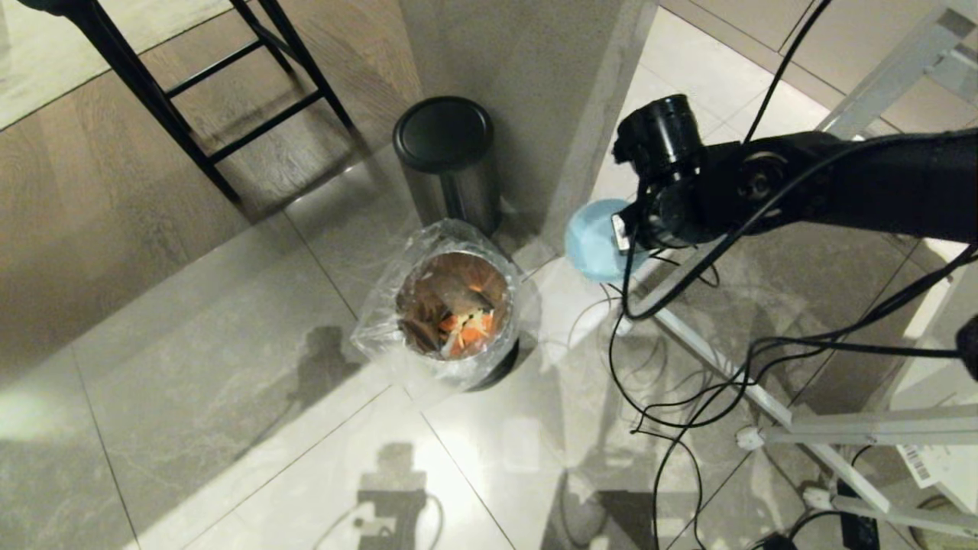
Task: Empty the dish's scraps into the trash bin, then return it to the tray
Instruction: Put the bowl back to the table
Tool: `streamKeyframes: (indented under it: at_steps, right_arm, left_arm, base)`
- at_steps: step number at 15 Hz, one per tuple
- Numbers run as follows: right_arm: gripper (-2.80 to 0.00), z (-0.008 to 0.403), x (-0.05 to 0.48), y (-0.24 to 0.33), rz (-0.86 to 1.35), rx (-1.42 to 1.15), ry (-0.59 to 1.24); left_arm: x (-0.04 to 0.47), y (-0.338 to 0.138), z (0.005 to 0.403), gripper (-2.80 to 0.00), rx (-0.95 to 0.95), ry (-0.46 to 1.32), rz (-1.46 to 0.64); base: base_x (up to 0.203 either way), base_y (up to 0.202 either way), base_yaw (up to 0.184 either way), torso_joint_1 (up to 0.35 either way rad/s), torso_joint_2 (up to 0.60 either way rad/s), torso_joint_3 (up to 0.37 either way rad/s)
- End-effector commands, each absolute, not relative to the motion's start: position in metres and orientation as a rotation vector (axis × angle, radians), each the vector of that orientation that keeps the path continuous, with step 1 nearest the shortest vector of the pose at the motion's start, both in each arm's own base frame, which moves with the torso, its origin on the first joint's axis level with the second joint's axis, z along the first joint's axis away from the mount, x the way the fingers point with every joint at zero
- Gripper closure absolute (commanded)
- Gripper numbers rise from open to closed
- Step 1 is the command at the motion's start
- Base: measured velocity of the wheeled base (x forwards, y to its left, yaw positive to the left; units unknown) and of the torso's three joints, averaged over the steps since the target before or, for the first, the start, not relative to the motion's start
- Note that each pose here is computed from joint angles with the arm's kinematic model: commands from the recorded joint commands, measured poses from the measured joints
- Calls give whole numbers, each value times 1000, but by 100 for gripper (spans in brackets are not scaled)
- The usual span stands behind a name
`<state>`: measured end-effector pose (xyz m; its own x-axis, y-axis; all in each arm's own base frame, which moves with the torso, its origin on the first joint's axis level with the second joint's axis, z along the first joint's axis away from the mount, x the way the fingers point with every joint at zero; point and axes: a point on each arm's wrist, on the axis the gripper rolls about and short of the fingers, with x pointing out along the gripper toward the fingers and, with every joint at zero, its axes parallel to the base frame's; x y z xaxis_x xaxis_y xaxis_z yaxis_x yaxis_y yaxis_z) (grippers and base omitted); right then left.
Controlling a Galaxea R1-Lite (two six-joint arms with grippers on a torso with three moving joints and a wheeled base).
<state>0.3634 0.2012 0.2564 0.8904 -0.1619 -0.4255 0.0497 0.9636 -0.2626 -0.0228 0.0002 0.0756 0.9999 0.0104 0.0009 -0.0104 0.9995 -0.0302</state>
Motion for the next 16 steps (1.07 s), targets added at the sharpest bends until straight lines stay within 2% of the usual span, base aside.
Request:
streamKeyframes:
  at_steps: [1, 10, 16]
  right_arm:
    - [0, 242, 365, 217, -85, -275, 480]
    - [0, 234, 321, 297, 139, -377, 408]
    - [0, 243, 337, 305, 150, -418, 243]
  left_arm:
    - [-23, 0, 76, 0, -31, -1, 11]
    - [-23, 0, 76, 0, -31, 0, 11]
    - [-23, 0, 76, 0, -31, -1, 11]
  base:
    - [0, 0, 0, 0, 0, 0]
    - [0, 0, 0, 0, 0, 0]
    - [0, 0, 0, 0, 0, 0]
